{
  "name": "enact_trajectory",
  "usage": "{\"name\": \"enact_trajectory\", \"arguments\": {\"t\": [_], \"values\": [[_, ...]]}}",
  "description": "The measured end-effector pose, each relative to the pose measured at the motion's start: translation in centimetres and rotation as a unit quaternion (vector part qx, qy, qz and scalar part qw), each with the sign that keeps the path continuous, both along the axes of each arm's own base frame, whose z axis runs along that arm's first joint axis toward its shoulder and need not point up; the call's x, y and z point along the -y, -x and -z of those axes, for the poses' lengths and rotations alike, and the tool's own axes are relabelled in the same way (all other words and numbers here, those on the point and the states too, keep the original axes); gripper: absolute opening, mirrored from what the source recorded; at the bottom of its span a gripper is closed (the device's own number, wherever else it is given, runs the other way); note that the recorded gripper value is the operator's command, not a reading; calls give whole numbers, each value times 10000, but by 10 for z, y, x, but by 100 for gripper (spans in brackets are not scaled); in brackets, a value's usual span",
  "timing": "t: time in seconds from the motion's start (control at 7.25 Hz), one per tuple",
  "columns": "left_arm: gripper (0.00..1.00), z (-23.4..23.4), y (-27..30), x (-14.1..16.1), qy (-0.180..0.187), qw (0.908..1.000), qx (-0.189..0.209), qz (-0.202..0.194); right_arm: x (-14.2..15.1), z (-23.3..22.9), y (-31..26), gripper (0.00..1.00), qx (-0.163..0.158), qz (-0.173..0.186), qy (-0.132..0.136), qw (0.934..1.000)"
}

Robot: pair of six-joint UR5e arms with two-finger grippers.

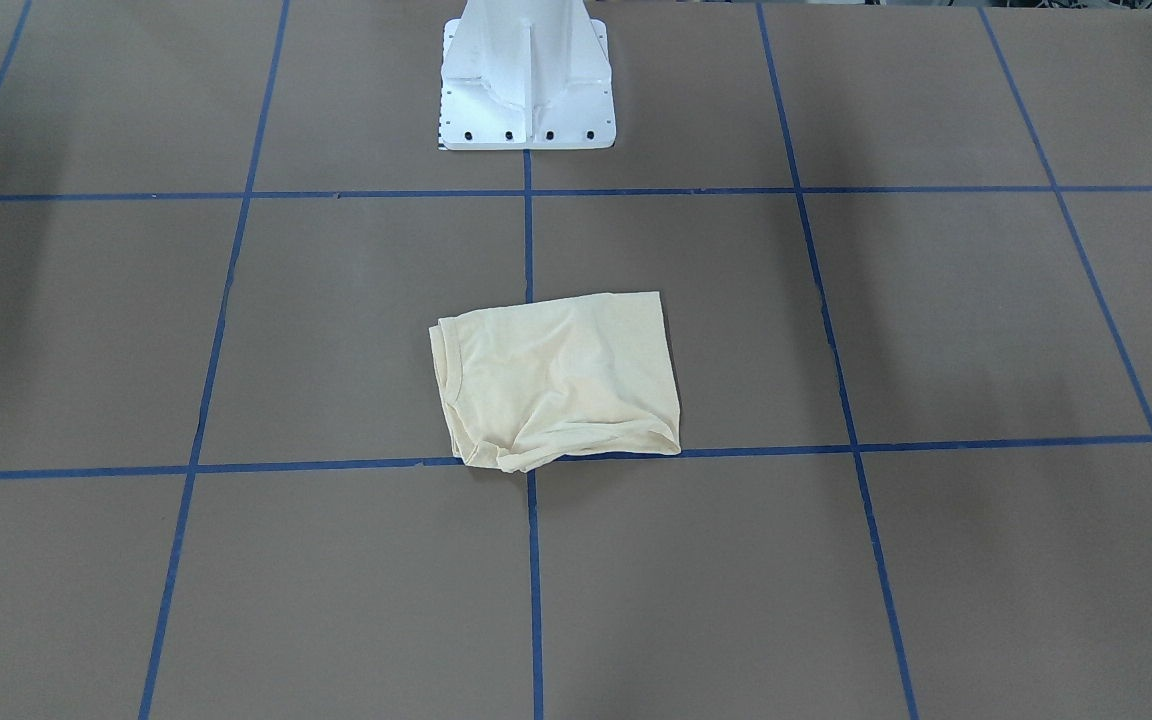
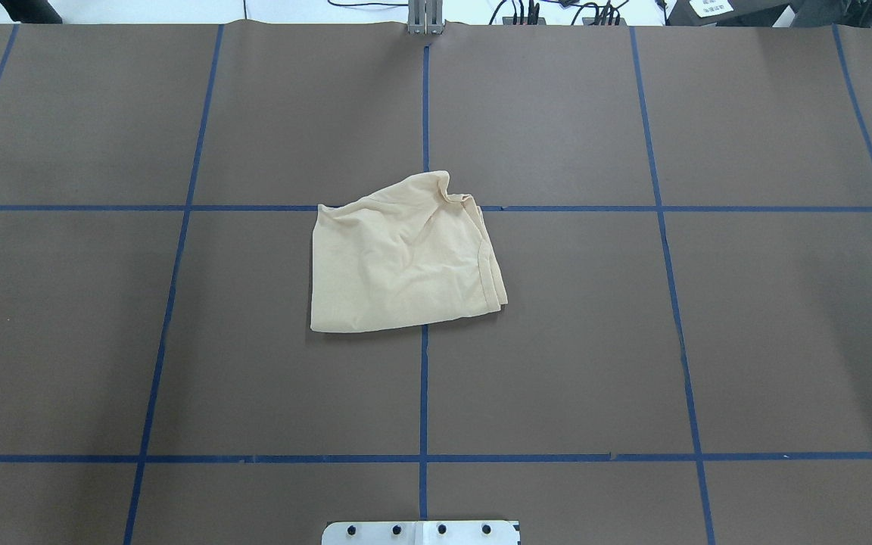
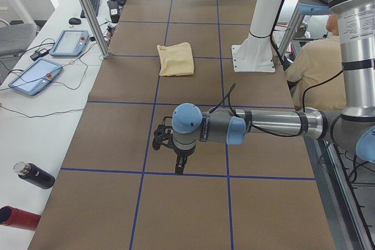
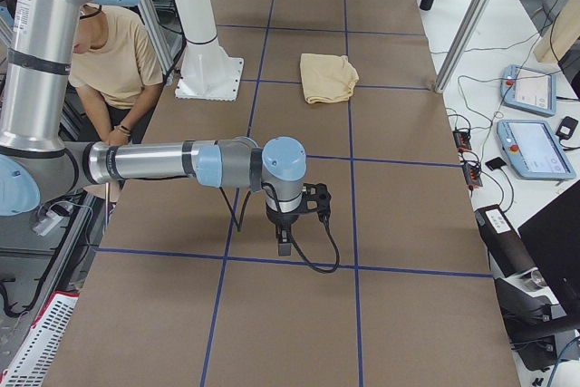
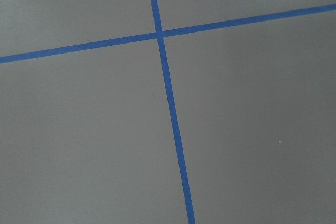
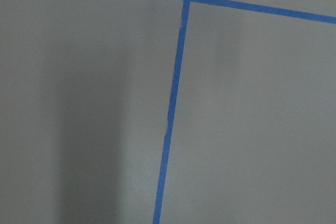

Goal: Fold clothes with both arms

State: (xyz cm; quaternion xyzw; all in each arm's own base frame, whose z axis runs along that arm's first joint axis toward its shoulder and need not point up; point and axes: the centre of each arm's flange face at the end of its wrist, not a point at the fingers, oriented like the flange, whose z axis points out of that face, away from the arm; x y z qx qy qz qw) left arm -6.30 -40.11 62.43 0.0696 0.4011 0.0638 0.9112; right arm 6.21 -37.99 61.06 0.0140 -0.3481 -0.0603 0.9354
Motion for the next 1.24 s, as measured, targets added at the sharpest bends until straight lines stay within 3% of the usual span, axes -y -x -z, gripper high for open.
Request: {"name": "enact_trajectory", "arguments": {"t": [1.24], "values": [[100,-3,0,-2,40,10000,4,8,-1,0,0,100,6,-34,32,10000]]}}
